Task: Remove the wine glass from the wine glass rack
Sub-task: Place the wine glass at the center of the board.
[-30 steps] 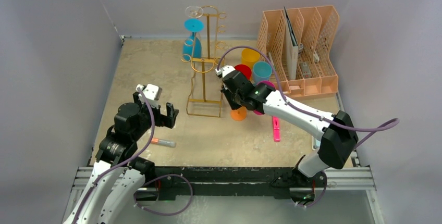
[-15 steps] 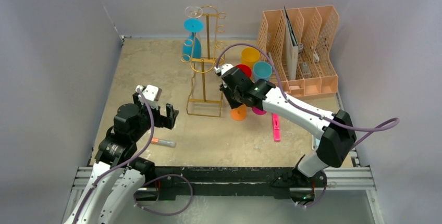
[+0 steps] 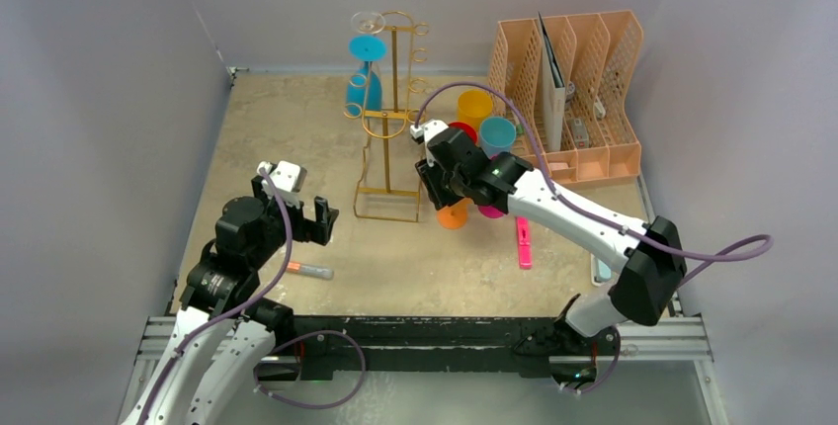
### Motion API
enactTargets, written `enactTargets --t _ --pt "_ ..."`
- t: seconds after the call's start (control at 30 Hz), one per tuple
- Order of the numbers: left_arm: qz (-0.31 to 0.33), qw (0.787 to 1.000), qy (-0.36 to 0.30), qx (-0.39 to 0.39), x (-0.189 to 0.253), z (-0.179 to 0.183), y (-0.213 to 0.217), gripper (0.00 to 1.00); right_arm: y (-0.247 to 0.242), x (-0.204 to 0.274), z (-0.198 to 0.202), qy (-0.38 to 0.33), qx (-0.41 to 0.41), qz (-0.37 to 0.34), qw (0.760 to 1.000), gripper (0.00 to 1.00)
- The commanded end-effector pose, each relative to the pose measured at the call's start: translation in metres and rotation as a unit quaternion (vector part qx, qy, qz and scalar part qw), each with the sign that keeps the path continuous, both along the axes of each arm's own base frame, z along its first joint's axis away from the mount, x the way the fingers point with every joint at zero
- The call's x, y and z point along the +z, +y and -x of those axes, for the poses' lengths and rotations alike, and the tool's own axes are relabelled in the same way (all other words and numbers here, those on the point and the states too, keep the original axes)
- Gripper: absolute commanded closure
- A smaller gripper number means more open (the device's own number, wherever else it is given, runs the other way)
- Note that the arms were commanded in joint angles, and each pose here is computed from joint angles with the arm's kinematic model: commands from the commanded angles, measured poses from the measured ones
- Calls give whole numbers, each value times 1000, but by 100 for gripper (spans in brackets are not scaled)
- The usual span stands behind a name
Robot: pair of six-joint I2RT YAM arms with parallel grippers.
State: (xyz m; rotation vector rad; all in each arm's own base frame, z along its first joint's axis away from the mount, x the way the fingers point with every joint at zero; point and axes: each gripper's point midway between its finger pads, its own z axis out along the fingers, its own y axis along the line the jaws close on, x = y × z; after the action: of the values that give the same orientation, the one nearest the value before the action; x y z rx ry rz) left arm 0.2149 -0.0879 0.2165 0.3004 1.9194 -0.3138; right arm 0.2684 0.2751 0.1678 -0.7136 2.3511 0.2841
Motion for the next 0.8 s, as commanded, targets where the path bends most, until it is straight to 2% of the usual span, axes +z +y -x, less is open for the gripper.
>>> enactTargets --t 0.0,0.4,0.6,0.77 --pt "-2 1000 -25 0 15 -2 2 2 1 22 1 -22 5 -31 999 58" --pt "-5 1000 -25 6 15 -1 4 2 -10 19 8 -27 20 -14 999 61" --pt "-6 1000 -22 7 15 -1 5 2 -21 12 4 -39 25 25 999 76" --pt "-6 1000 -23 6 15 -1 5 2 -24 11 2 -50 24 28 998 79"
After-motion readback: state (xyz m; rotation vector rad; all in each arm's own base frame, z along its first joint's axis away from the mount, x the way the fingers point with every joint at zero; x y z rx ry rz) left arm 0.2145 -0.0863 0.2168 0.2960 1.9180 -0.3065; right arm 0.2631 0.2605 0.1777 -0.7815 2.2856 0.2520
